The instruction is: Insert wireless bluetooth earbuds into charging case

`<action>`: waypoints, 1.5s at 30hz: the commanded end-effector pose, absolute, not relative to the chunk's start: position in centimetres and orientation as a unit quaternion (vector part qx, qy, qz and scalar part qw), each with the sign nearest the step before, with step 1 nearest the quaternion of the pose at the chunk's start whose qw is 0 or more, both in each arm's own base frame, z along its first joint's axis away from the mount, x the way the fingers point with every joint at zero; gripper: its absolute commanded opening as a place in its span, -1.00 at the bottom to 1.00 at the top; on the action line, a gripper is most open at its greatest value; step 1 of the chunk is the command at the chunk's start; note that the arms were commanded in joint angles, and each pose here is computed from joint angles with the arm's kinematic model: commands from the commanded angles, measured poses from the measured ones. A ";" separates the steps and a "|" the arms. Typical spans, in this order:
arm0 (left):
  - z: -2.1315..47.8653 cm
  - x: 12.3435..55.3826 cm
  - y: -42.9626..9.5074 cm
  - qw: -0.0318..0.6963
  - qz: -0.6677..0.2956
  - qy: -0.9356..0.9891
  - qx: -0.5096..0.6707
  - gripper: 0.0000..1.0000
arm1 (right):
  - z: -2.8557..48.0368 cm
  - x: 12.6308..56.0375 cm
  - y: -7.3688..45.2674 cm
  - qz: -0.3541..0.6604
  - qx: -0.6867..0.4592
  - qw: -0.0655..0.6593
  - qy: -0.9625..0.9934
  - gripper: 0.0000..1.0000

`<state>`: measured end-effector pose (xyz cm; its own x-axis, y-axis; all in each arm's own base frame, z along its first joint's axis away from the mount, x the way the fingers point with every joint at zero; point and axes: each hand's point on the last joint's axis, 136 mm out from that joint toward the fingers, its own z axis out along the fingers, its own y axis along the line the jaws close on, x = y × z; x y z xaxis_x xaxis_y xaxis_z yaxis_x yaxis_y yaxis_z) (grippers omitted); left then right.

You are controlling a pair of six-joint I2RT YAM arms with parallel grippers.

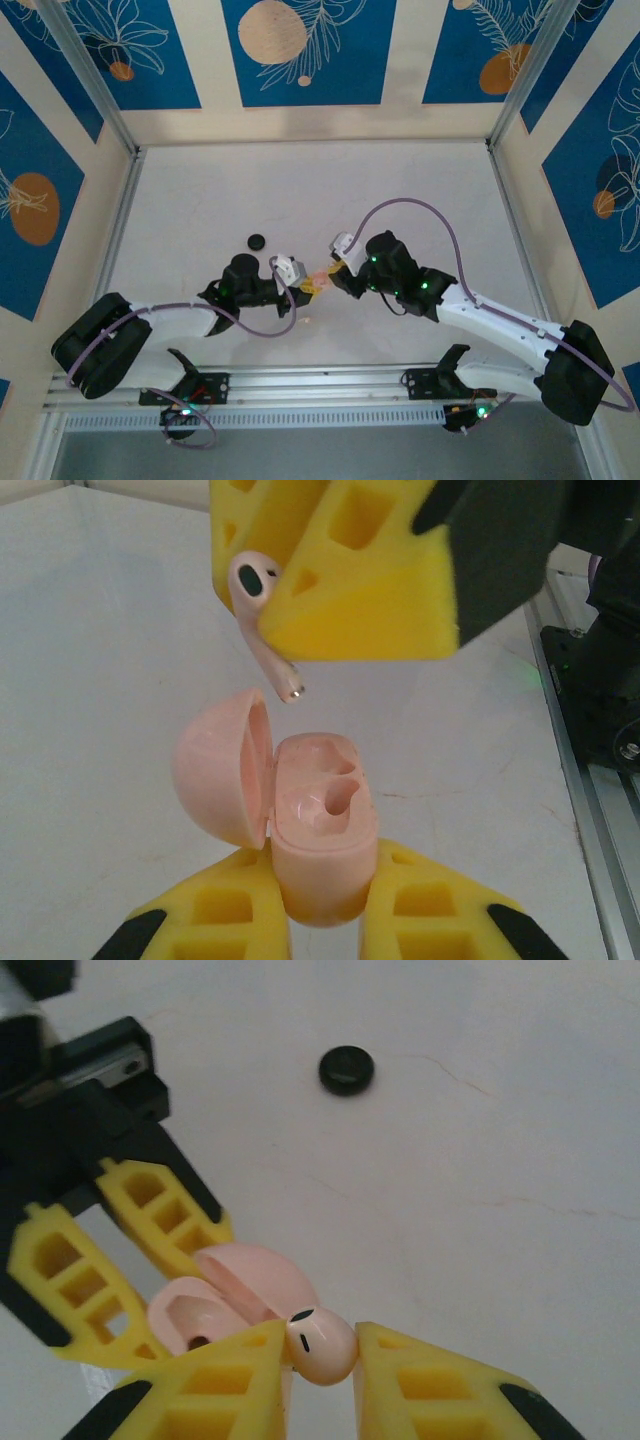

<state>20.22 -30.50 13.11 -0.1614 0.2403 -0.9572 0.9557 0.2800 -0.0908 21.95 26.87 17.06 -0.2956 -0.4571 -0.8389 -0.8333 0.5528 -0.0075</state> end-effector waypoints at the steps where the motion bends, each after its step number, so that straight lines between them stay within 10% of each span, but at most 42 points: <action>1: 14.9 20.3 -31.4 0.477 -0.404 0.631 0.459 -0.75 | 17.7 20.7 27.5 0.241 -0.445 0.432 0.747 -0.57; 31: 16.0 20.5 -31.4 0.494 -0.405 0.623 0.451 -0.75 | 16.3 19.0 27.6 0.243 -0.484 0.393 0.743 -0.54; 45: 15.3 21.1 -30.6 0.507 -0.369 0.634 0.452 -0.75 | 20.2 19.5 27.0 0.306 -0.404 0.410 0.758 0.19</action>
<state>20.93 -30.54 14.33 -0.1330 0.2046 -0.9698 0.9490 0.3085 -0.0651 19.78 26.89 17.29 -0.3030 -0.4583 -0.8356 -0.8711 0.4888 0.0477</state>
